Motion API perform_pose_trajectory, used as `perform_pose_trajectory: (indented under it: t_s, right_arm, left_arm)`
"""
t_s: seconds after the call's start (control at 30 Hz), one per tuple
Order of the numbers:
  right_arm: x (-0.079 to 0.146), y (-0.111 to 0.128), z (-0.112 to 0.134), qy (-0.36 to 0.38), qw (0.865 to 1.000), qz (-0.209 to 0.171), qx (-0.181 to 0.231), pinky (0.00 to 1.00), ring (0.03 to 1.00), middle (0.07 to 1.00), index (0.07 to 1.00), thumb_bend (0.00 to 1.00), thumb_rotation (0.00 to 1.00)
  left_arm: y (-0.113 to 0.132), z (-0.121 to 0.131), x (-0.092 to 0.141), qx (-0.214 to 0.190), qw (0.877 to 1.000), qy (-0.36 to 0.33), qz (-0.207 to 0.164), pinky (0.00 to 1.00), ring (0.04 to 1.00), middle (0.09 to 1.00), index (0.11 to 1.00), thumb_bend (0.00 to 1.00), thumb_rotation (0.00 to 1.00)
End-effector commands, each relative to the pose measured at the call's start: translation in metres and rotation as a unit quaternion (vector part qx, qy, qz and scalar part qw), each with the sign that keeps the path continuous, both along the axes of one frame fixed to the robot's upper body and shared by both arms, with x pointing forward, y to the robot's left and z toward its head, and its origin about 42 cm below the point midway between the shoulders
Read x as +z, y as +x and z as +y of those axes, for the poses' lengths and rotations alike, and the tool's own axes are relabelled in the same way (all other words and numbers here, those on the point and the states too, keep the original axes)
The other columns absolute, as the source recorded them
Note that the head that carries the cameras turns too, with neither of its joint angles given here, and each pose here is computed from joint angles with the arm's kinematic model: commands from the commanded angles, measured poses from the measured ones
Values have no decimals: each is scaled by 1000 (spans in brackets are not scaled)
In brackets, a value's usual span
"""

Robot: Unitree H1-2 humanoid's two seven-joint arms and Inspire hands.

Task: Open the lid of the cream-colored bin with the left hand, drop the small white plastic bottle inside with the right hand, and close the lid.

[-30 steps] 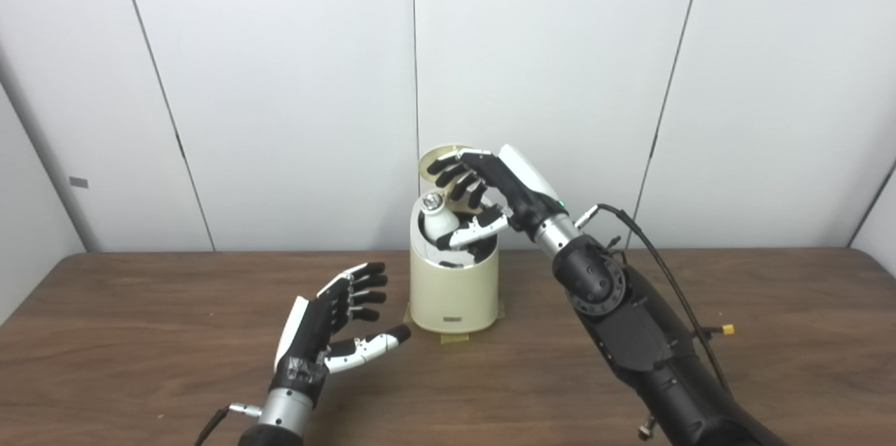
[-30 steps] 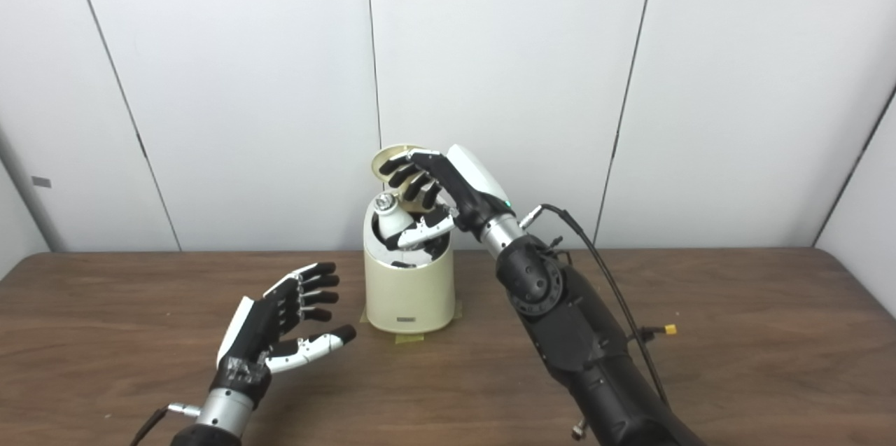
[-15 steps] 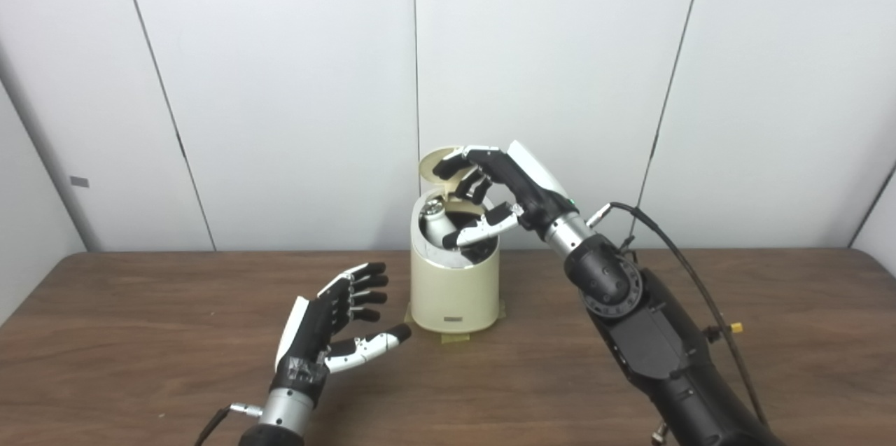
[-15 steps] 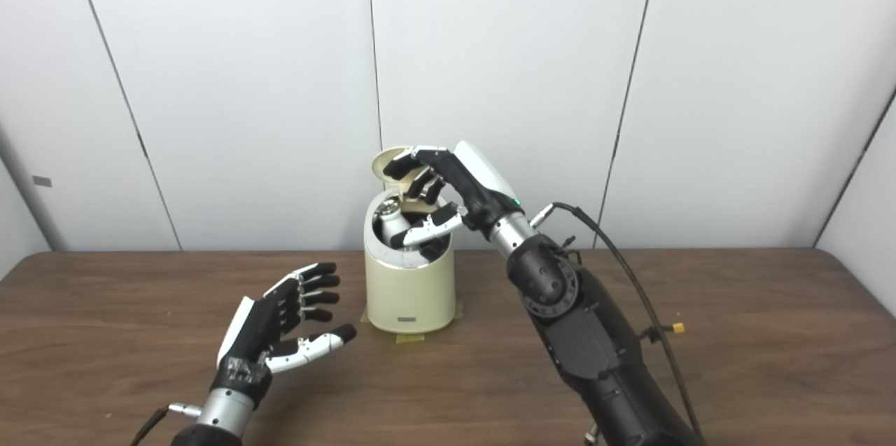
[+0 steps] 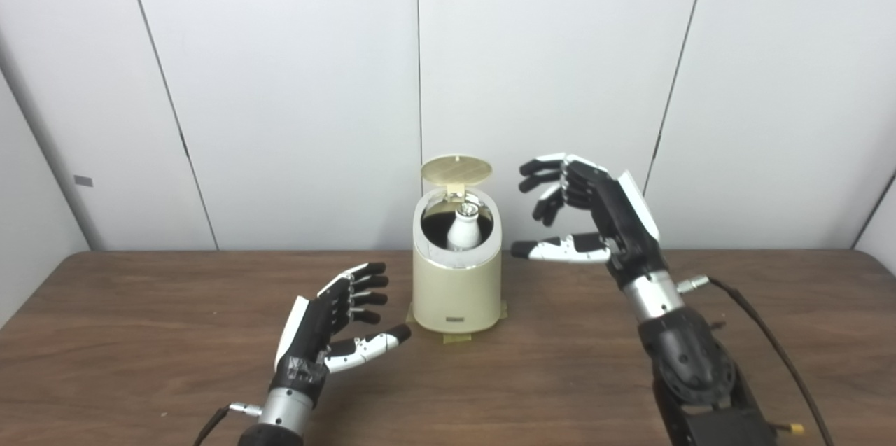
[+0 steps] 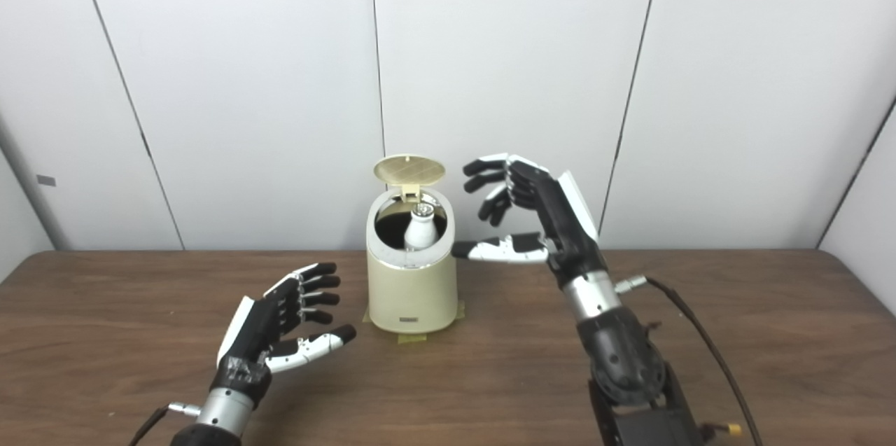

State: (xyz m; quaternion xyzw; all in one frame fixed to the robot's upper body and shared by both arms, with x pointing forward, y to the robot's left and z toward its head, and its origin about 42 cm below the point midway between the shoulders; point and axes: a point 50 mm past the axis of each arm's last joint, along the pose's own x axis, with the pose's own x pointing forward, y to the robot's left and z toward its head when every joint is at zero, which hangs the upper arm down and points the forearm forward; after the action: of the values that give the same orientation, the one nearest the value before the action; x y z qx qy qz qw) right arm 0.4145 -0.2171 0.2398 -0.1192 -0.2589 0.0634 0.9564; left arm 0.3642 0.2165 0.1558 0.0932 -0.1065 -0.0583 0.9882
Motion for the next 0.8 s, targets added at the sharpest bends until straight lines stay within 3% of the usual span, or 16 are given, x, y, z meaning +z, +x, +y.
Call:
perform_pose_trajectory:
  t_s: [0.0, 0.07, 0.17, 0.27, 0.47, 0.63, 0.77]
  right_arm:
    - [10, 2, -7, 17, 1000, -14, 15, 408, 492, 680, 714, 807, 148]
    - [-7, -3, -14, 34, 999, 17, 24, 523, 592, 749, 776, 845, 209]
    - [-26, -8, -16, 56, 997, 48, 37, 603, 681, 823, 830, 895, 272]
    - [-41, -13, -15, 76, 994, 57, 47, 638, 717, 853, 844, 901, 280]
    - [-61, -17, -11, 86, 993, 62, 44, 611, 720, 856, 853, 884, 295]
    - [-68, -26, -5, 110, 990, 83, 38, 588, 712, 854, 844, 895, 271]
    - [-71, -30, -2, 125, 988, 90, 29, 602, 715, 846, 835, 886, 231]
  left_arm:
    - [7, -3, 23, -10, 999, -3, -42, 620, 719, 777, 813, 742, 76]
    - [6, -3, 23, -10, 999, -4, -42, 628, 715, 776, 811, 743, 68]
    - [6, -2, 23, -12, 999, -7, -42, 623, 713, 776, 810, 742, 64]
    - [4, -1, 23, -9, 999, -8, -41, 630, 721, 778, 810, 745, 76]
    - [2, 3, 30, -6, 999, -3, -53, 624, 720, 781, 812, 760, 132]
    - [19, 12, 70, -13, 995, 48, -89, 668, 785, 847, 832, 844, 278]
    - [41, 14, 109, -22, 989, 84, -117, 700, 853, 908, 875, 900, 323]
